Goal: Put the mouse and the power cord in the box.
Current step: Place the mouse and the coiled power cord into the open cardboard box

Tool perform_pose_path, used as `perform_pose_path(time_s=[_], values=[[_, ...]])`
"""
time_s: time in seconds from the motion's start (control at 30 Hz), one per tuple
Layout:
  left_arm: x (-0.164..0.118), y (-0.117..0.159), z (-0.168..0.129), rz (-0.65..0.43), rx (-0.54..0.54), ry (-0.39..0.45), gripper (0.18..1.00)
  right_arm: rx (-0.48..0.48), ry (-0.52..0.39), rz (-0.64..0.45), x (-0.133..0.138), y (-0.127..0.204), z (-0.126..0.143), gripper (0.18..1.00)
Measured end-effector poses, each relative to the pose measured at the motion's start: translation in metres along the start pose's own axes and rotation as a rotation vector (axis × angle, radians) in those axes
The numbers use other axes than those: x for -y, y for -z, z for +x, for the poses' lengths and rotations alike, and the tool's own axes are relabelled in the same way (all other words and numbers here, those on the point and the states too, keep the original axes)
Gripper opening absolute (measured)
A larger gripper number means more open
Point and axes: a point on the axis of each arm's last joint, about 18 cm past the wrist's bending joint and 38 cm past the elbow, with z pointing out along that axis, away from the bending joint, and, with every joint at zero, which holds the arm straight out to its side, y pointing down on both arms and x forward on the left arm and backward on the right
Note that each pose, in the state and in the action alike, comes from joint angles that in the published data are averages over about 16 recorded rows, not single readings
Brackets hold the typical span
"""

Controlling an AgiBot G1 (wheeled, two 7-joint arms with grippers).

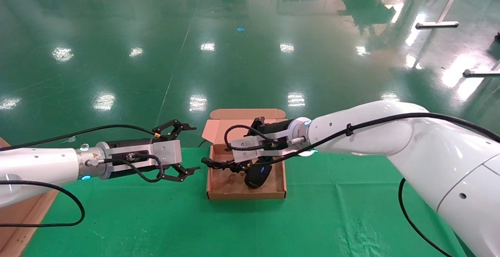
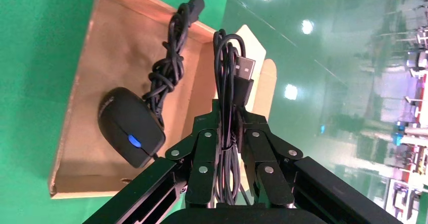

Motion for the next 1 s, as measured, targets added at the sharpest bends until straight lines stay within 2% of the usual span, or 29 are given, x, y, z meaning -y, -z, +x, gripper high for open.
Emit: perform_pose_path(time_s=[0.37, 0.57, 0.77, 1.0], values=[[0.000, -0.001, -0.001, -0.003, 0.002, 0.000, 1.001, -0.001, -0.002, 0.000, -0.002, 0.003, 0.002, 0.317], [0.004, 0.000, 0.001, 0.019, 0.007, 0.028, 1.001, 0.003, -0.031, 0.015, -0.003, 0.005, -0.001, 0.414], [0.011, 0.006, 0.003, 0.078, 0.018, 0.098, 1.001, 0.018, -0.127, 0.069, -0.006, 0.011, -0.014, 0.552], [0.026, 0.021, 0.006, 0.182, 0.028, 0.214, 1.001, 0.043, -0.307, 0.176, -0.009, 0.025, -0.038, 0.716]])
